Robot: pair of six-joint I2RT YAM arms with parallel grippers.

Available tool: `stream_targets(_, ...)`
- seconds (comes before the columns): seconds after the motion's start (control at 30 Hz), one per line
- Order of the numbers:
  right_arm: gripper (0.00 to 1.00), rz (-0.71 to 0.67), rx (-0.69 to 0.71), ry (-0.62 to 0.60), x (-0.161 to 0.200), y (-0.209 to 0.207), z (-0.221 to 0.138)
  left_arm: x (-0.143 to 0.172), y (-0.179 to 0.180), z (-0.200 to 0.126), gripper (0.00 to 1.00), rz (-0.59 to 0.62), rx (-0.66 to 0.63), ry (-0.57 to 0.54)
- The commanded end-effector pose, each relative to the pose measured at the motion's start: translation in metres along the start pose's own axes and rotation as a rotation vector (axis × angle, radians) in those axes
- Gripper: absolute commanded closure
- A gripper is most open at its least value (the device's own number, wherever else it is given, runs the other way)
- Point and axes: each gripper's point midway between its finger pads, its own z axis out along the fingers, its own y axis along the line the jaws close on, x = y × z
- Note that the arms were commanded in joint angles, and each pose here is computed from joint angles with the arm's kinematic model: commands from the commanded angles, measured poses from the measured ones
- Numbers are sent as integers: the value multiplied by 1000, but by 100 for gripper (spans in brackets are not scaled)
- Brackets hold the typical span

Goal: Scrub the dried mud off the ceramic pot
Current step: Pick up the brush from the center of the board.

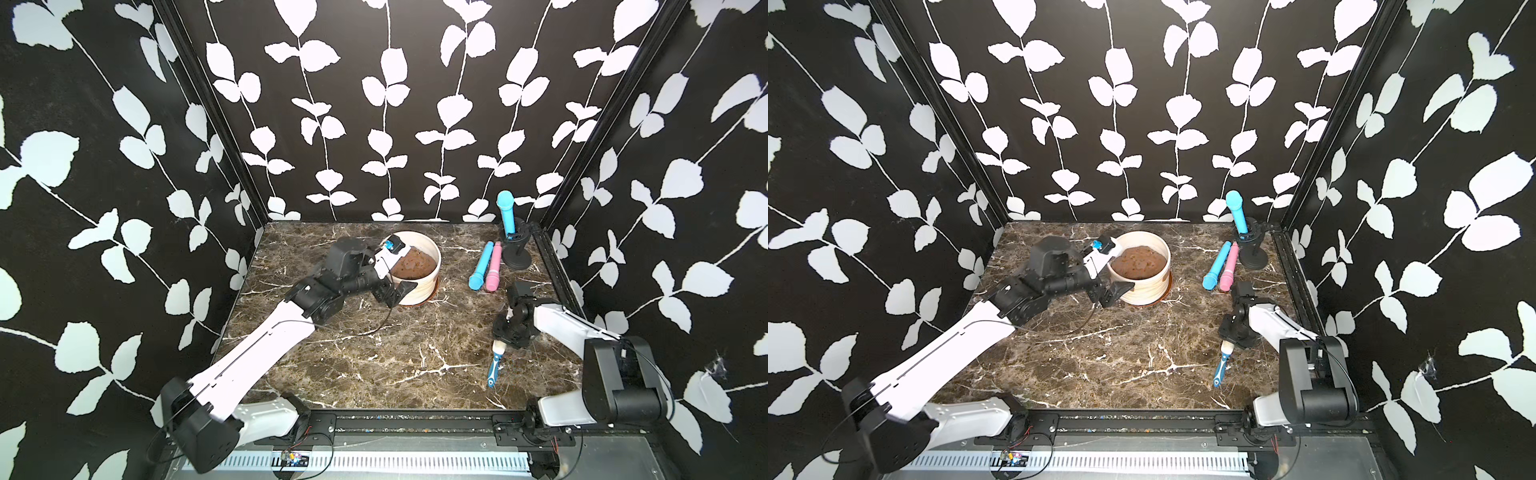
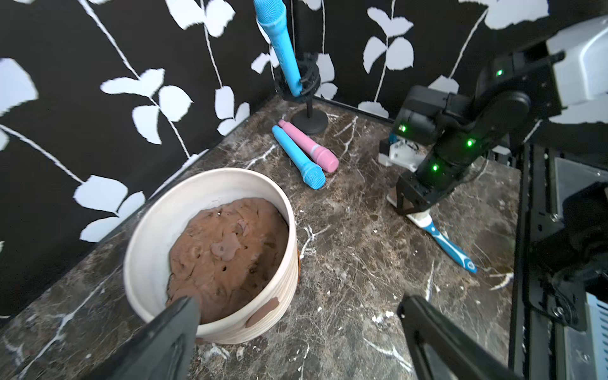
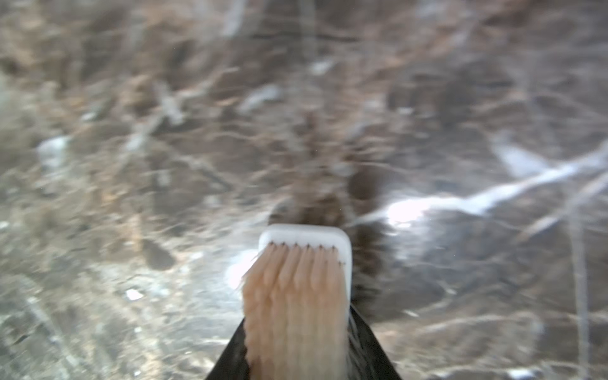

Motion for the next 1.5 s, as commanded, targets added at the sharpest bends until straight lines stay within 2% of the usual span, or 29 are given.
stream_targets(0.0,66,-65,-40,-19,1,12,-4,-14,10,-5,1,-25,-54,-72)
stream_targets(0.13,69,-124,-75,-69,-2,28,-22,-14,4,-2,1,-73,-18,-64)
stream_targets(0.2,70,-172,-134,-135,-8,48,-42,-19,-3,-1,2,-117,31,-87)
stream_targets(0.4,70,-425,-370,-403,-18,128,-134,-53,-41,6,2,-275,334,-292)
stream_targets(0.47,71,-489,-456,-480,-16,153,-166,-56,-44,10,2,-310,379,-314)
stream_targets(0.53,71,-514,-528,-540,-17,172,-196,-52,-52,16,2,-305,430,-293)
stream_targets(0.63,71,-451,-654,-597,-22,195,-242,-45,-66,22,2,-282,501,-237)
stream_targets(0.77,69,-398,-818,-645,-23,214,-293,-28,-74,33,4,-248,469,-179)
stream_targets(0.9,69,-327,-965,-685,-23,225,-338,-9,-80,50,6,-147,352,-68)
stream_targets(1.03,71,-174,-1145,-654,-30,239,-354,-3,-88,62,8,-27,304,-17)
stream_targets(1.17,71,-119,-1165,-586,-34,248,-348,-4,-85,68,15,-3,286,-9)
stream_targets(1.23,71,-115,-1178,-561,-33,251,-346,-2,-86,70,22,1,294,1)
stream_targets(1.37,71,-125,-1165,-558,-32,252,-343,-7,-88,68,47,-3,311,-8)
stream_targets(1.47,71,-135,-1136,-563,-32,248,-338,-11,-87,66,61,-6,302,-46)
